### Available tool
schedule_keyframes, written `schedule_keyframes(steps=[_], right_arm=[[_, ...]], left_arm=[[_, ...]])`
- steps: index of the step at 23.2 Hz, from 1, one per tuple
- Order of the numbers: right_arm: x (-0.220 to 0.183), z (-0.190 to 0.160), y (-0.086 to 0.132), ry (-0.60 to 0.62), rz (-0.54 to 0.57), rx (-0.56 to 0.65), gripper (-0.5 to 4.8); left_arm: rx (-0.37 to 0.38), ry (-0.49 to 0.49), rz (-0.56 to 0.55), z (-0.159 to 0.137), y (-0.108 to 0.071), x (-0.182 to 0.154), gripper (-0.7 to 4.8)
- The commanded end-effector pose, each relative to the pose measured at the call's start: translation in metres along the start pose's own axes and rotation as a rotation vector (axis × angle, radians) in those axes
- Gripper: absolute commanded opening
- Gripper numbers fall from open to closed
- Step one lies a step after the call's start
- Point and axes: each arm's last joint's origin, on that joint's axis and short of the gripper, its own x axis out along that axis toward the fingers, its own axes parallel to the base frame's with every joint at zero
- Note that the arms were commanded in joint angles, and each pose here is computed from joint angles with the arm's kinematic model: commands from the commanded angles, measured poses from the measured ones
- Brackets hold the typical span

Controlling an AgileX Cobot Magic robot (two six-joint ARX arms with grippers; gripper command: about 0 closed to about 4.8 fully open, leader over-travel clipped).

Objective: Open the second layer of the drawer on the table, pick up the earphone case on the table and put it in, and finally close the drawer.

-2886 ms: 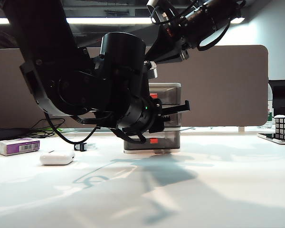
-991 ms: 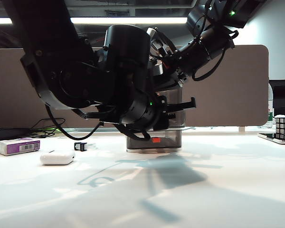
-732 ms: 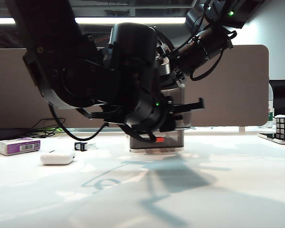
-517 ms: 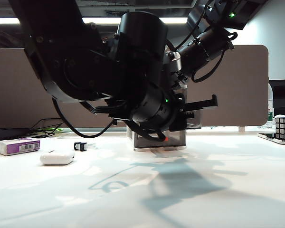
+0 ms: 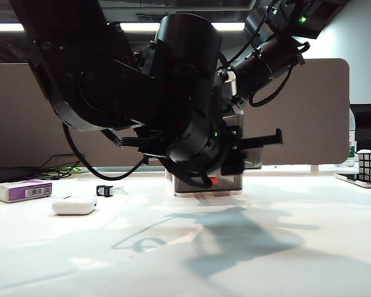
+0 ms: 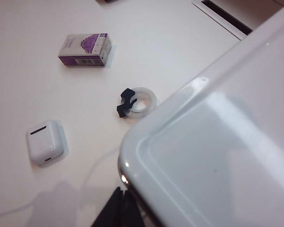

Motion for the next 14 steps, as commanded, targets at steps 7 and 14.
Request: schedule_keyframes(steps=[7,14], right_arm=[[-0.001,0.003,0.000,-0.017,0.002,-0.008,-0.05],[-0.002,0.001,0.001,0.001,0.008,0.008,-0.05]], left_arm=[[-0.039,0.047,-0.008,-0.006,0.005,-0.021,1.84],[0.039,-0.017,0.061,0.026,0.035,-0.085,1.82]])
